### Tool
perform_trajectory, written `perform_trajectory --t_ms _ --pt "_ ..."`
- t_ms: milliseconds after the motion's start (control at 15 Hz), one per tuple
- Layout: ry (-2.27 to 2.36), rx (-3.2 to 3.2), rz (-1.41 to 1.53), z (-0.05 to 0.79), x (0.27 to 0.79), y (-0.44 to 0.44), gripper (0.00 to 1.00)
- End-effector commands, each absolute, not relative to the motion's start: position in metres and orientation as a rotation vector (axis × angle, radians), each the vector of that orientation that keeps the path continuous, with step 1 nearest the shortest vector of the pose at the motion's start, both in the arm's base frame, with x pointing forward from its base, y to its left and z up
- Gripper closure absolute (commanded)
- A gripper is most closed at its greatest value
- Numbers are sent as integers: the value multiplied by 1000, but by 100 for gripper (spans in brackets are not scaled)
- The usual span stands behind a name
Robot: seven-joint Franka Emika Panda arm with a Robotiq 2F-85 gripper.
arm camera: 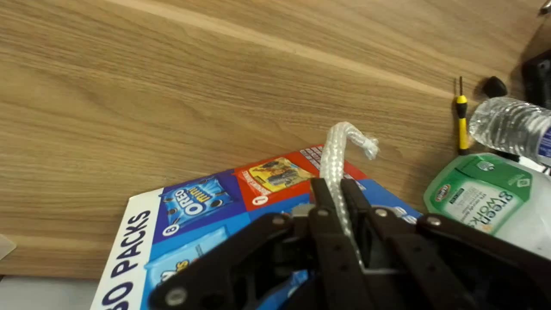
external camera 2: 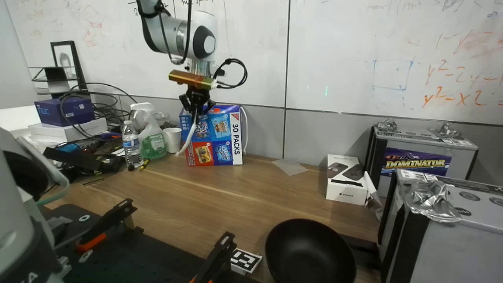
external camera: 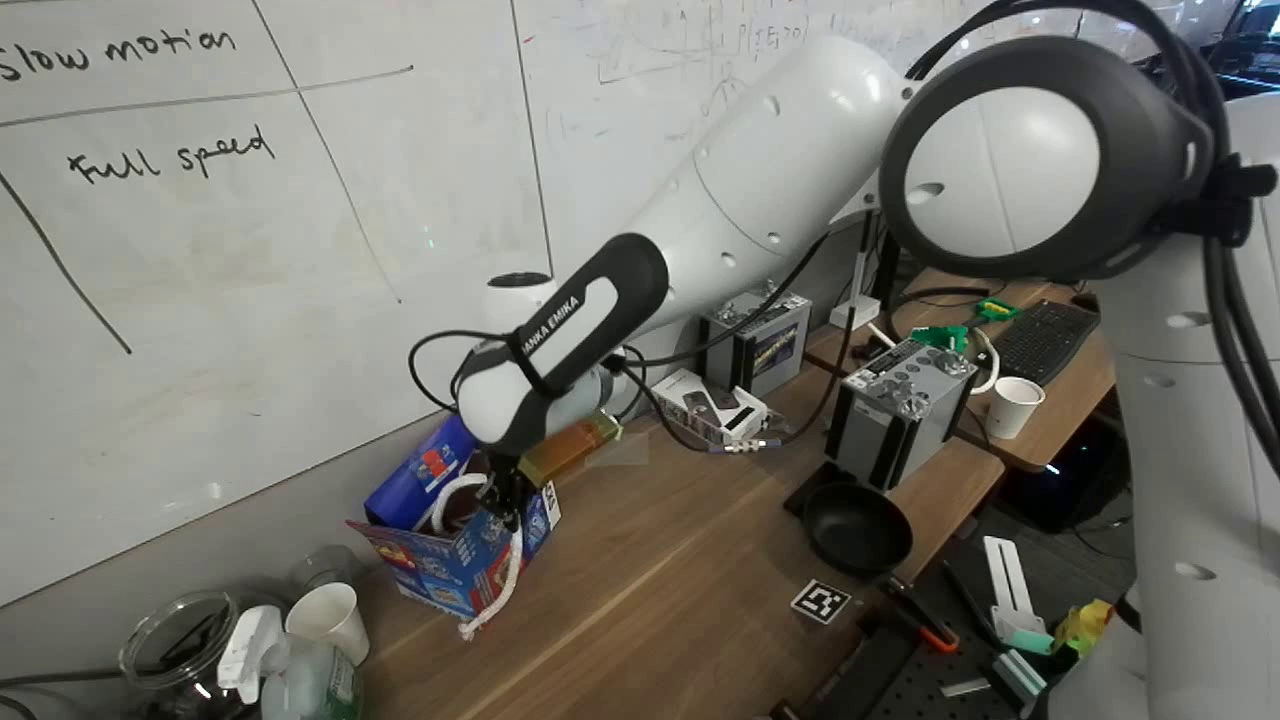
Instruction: Put the strings in the blue box
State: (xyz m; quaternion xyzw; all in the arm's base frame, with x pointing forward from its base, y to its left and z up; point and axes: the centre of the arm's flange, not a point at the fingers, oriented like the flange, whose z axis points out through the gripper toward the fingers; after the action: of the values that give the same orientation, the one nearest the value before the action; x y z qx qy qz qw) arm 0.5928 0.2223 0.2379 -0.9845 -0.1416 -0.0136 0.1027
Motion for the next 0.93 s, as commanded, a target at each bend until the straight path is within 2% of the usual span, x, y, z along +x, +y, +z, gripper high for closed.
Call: perform_trajectory --t_ms 0,400,867 --pt "-379 -2856 35 305 618 211 95" --pt "-215 -2807 65 383 648 191 95" --pt "17 -2779 48 406 670 169 95"
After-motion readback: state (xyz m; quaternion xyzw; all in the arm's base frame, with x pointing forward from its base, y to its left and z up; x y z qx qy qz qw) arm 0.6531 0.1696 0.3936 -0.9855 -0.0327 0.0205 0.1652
